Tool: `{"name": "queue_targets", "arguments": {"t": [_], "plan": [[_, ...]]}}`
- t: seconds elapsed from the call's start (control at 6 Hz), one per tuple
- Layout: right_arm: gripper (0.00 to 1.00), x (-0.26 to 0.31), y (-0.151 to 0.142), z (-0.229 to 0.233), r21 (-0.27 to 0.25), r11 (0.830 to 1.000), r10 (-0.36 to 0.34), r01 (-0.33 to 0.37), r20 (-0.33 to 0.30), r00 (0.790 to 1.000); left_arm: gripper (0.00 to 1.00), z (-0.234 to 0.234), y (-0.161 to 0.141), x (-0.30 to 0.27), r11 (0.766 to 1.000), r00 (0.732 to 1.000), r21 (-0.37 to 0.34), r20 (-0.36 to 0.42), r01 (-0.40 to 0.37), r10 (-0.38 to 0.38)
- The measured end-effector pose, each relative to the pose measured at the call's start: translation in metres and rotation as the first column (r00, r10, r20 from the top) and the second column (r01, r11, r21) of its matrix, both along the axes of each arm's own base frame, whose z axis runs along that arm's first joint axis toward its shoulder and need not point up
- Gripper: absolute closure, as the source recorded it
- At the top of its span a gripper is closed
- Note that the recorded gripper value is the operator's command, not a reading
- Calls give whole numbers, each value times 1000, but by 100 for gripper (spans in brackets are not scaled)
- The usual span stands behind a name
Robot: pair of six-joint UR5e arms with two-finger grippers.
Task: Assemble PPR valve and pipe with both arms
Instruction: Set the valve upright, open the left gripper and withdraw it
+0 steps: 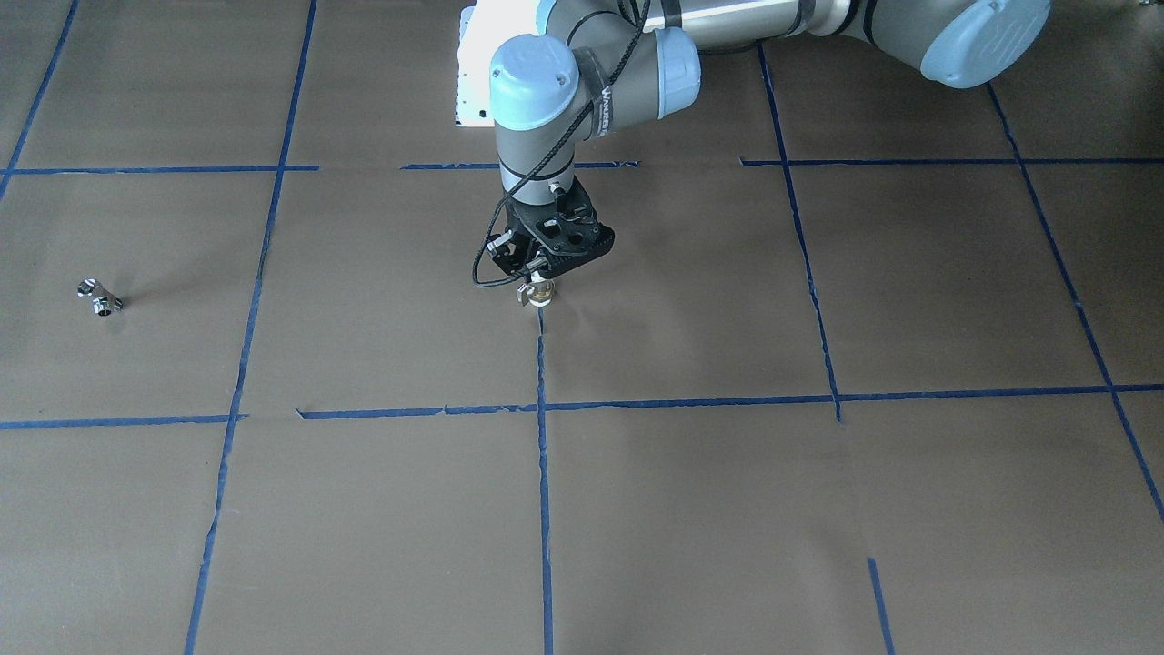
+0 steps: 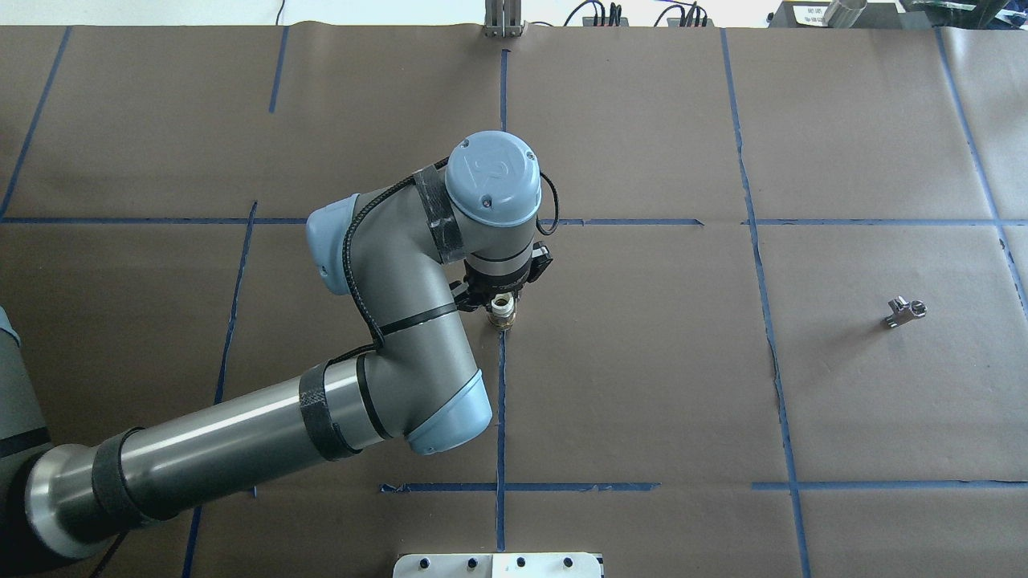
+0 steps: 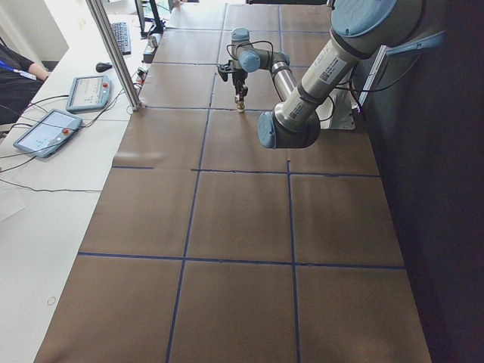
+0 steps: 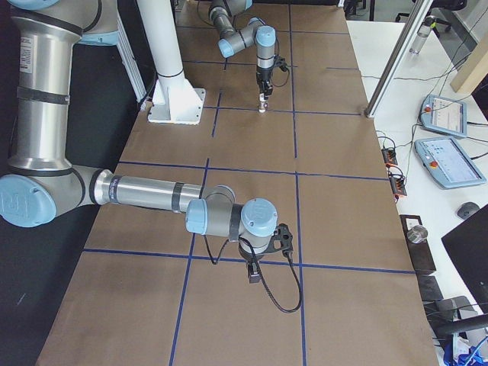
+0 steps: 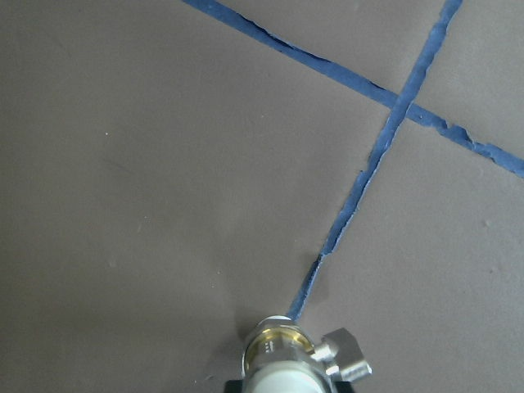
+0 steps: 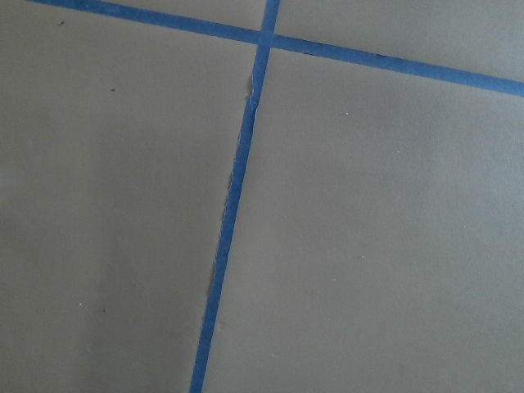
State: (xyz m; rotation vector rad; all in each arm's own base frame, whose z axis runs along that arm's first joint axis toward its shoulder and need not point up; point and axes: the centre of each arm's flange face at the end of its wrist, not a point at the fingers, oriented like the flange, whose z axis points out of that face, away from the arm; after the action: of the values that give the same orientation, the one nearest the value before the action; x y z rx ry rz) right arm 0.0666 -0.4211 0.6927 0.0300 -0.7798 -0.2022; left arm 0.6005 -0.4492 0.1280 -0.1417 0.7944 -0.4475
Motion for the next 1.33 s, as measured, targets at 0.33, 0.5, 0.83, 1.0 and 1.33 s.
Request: {"name": "queue_targets", "arguments": {"t": [0.33,0.5,0.83,1.0,1.33], "plan": [[0,0,0,0,-1,1000,1,-1,0,1000,0,-8,4,-9,999,1000,31,-16,-22,22],[0,0,0,0,0,1000,1,-1,1,1000,0,-11,9,-25,996,998,75,-34,-52,54],[0,0,-4,-5,5,1000,6,-6,0,1000,0,41,9,-95,958,980,210,-11,-194,200],[0,0,-8,-9,9,1000,12,-12,0,1000,0,90,4,-149,891,949,329,56,-312,312],[0,-6,-16,-32,30,999,26,-26,-3,1000,0,204,-26,-266,744,856,426,205,-515,475]]}}
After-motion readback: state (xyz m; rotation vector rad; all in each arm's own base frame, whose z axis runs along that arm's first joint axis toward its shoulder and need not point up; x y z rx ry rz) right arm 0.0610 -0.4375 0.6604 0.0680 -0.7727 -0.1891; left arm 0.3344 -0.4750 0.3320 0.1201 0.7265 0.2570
